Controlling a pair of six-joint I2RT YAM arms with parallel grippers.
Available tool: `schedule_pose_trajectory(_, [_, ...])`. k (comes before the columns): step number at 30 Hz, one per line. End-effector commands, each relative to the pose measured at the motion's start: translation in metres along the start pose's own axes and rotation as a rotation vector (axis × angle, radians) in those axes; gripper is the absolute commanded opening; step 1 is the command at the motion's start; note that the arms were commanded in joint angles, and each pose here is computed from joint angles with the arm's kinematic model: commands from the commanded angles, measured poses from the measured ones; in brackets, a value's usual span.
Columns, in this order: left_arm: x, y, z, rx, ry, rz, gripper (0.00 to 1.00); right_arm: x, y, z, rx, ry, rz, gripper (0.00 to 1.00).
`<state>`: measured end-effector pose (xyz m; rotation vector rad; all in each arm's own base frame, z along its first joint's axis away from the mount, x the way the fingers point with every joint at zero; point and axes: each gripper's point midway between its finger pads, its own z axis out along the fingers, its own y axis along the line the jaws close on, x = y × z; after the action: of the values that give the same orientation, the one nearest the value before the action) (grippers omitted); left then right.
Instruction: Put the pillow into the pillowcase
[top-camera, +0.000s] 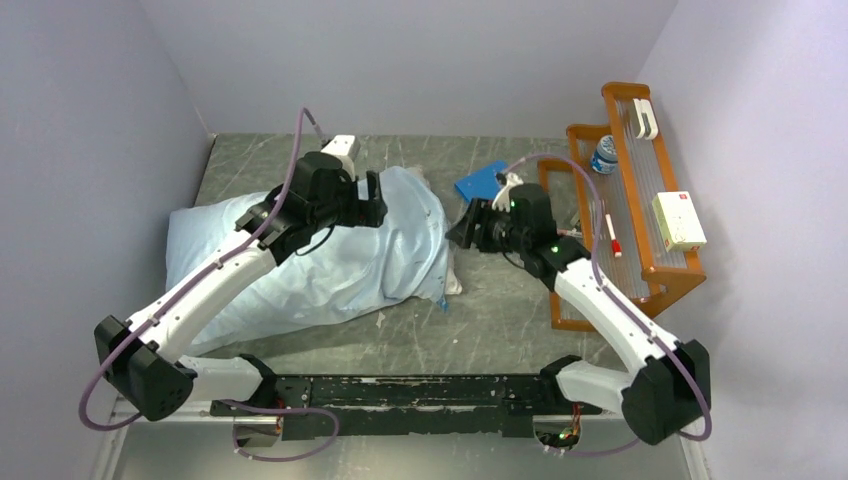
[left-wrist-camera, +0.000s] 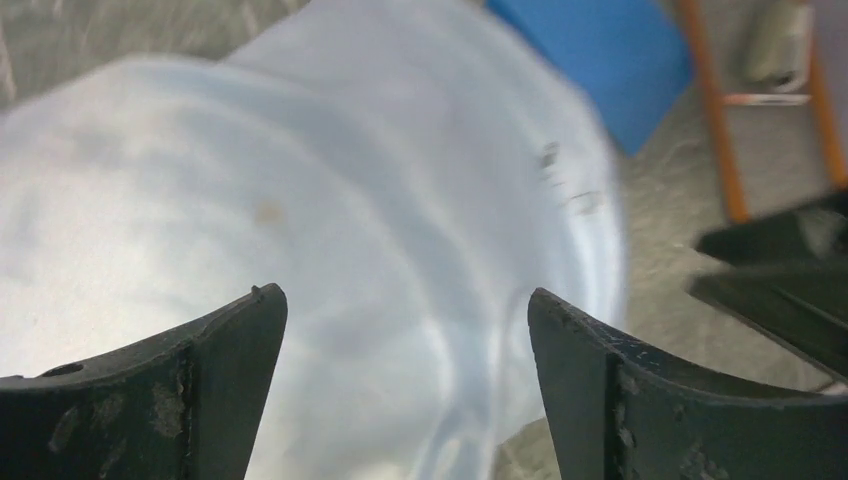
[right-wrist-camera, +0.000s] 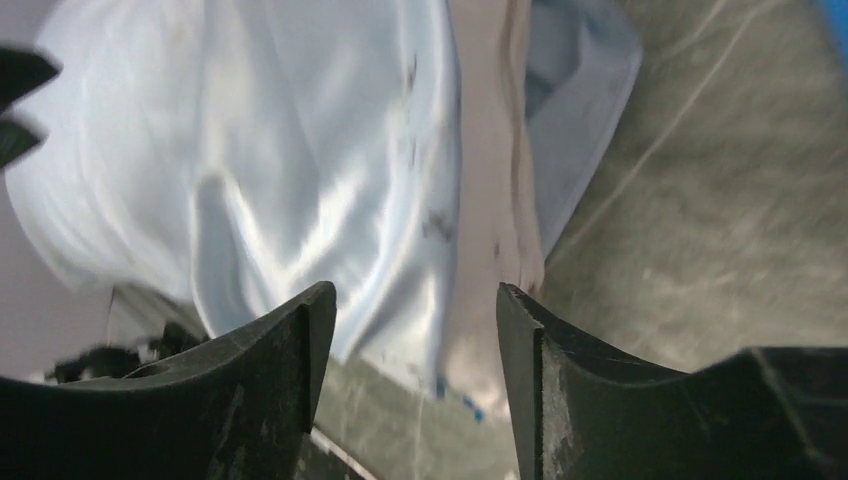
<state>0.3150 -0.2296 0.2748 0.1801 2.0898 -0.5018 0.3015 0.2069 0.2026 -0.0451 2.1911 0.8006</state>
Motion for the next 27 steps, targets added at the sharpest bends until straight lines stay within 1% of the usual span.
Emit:
schedule_pose_trajectory(1, [0.032, 0.037, -0.002, -0.077, 0.067, -0.092, 0.95, 0.063, 0.017, -0.018, -0.171, 0.158, 0.012, 0.61])
schedule_pose_trajectory(4, [0.043, 0.051, -0.007, -0.102, 0.056, -0.149, 0.96, 0.097, 0.014, -0.018, -0.196, 0.217, 0.048, 0.57])
schedule_pose_trajectory(7, [0.056, 0.06, -0.007, -0.112, 0.064, -0.169, 0.96, 0.115, 0.012, -0.012, -0.213, 0.245, 0.055, 0.56])
schedule_pose_trajectory(10, [0.064, 0.064, -0.006, -0.121, 0.078, -0.169, 0.96, 0.12, 0.013, -0.004, -0.234, 0.235, 0.053, 0.58])
schedule_pose_trajectory(13, [0.068, 0.067, -0.005, -0.132, 0.094, -0.157, 0.96, 0.128, 0.018, 0.002, -0.278, 0.257, 0.071, 0.6])
schedule_pose_trajectory(17, [0.069, 0.071, -0.004, -0.15, 0.101, -0.146, 0.96, 0.136, 0.034, 0.005, -0.367, 0.269, 0.091, 0.57])
schedule_pose_trajectory(24, [0.073, 0.072, 0.0, -0.151, 0.108, -0.153, 0.96, 0.136, 0.042, 0.009, -0.398, 0.246, 0.079, 0.54])
schedule_pose_trajectory(25, [0.073, 0.072, 0.001, -0.151, 0.11, -0.153, 0.96, 0.134, 0.043, 0.01, -0.404, 0.239, 0.078, 0.52])
schedule_pose_trajectory(26, [0.075, 0.073, 0.002, -0.156, 0.116, -0.153, 0.96, 0.133, 0.043, 0.01, -0.403, 0.234, 0.076, 0.46])
schedule_pose_trajectory(27, [0.077, 0.075, 0.003, -0.166, 0.12, -0.154, 0.96, 0.131, 0.041, 0.011, -0.381, 0.228, 0.078, 0.31])
